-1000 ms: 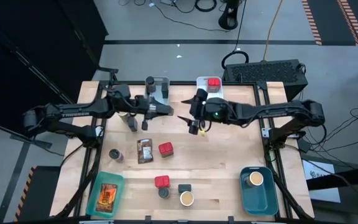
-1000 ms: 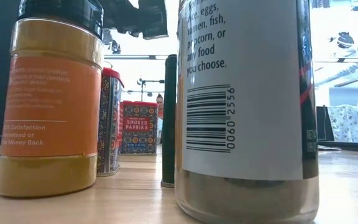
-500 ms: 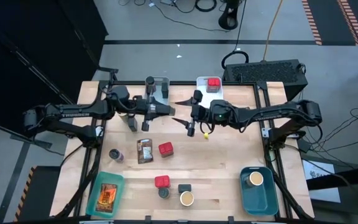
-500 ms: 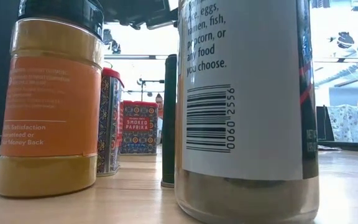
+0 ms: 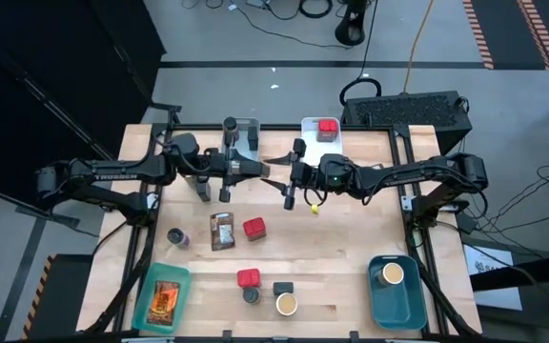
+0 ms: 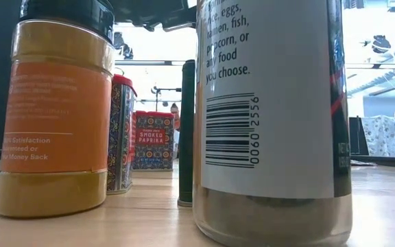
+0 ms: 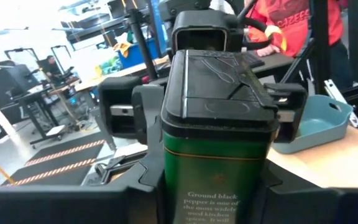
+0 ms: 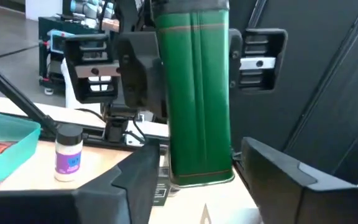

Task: Sort spices by type
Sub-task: Put the black spice can into the gray bin

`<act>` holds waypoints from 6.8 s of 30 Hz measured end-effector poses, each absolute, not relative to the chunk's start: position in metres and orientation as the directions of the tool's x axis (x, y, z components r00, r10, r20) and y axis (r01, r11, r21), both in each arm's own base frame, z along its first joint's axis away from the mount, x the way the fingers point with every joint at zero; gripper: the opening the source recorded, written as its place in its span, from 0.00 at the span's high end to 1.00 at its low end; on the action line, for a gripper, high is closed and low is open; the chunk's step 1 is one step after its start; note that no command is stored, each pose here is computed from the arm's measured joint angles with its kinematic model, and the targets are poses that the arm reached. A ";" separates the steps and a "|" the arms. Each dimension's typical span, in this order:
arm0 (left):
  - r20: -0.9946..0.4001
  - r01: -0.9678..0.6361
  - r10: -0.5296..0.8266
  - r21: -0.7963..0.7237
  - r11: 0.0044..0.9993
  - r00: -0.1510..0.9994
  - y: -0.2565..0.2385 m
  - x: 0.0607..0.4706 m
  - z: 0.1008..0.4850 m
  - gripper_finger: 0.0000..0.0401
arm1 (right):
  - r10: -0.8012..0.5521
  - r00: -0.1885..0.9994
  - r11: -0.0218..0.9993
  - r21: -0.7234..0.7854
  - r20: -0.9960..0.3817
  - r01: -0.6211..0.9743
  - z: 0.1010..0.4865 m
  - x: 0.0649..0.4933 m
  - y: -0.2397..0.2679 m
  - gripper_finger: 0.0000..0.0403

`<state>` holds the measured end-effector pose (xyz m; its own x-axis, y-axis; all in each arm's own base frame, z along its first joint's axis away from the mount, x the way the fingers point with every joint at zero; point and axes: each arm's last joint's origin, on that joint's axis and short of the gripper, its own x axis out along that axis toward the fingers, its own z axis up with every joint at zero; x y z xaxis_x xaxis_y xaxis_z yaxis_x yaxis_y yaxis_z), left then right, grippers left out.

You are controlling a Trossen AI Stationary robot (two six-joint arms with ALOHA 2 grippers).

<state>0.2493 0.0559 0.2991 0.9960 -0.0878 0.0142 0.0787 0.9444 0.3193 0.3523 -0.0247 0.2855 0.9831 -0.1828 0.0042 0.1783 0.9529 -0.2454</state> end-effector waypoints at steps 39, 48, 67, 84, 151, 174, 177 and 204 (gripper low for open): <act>-0.225 -0.054 0.151 0.386 0.921 0.963 0.063 0.237 0.296 0.23 | -0.334 0.899 0.917 -0.320 -0.284 0.239 0.259 0.345 -0.043 0.76; -0.234 -0.053 0.152 0.384 0.922 0.960 0.064 0.240 0.296 0.23 | -0.340 0.895 0.916 -0.320 -0.290 0.244 0.258 0.344 -0.046 0.76; -0.228 -0.044 0.142 0.387 0.921 0.963 0.066 0.258 0.285 0.40 | -0.338 0.894 0.917 -0.317 -0.295 0.242 0.257 0.344 -0.045 0.76; -0.233 -0.269 0.366 0.362 0.892 0.901 0.072 0.256 0.285 0.66 | -0.381 0.883 0.916 -0.247 -0.275 0.318 0.262 0.344 -0.049 0.43; -0.664 -0.947 0.697 -0.054 0.316 0.270 0.158 0.268 0.220 0.67 | -0.626 0.701 0.779 -0.306 -0.341 0.547 0.269 0.339 -0.073 0.26; -0.678 -0.951 0.696 -0.013 0.310 0.236 0.162 0.274 0.205 0.61 | -0.623 0.698 0.782 -0.309 -0.352 0.542 0.267 0.338 -0.073 0.26; -0.667 -0.946 0.702 -0.012 0.323 0.248 0.163 0.275 0.206 0.60 | -0.623 0.697 0.782 -0.311 -0.356 0.540 0.267 0.338 -0.073 0.26; -0.673 -0.947 0.705 0.019 0.320 0.224 0.171 0.280 0.192 0.60 | -0.623 0.693 0.782 -0.318 -0.364 0.536 0.266 0.338 -0.073 0.26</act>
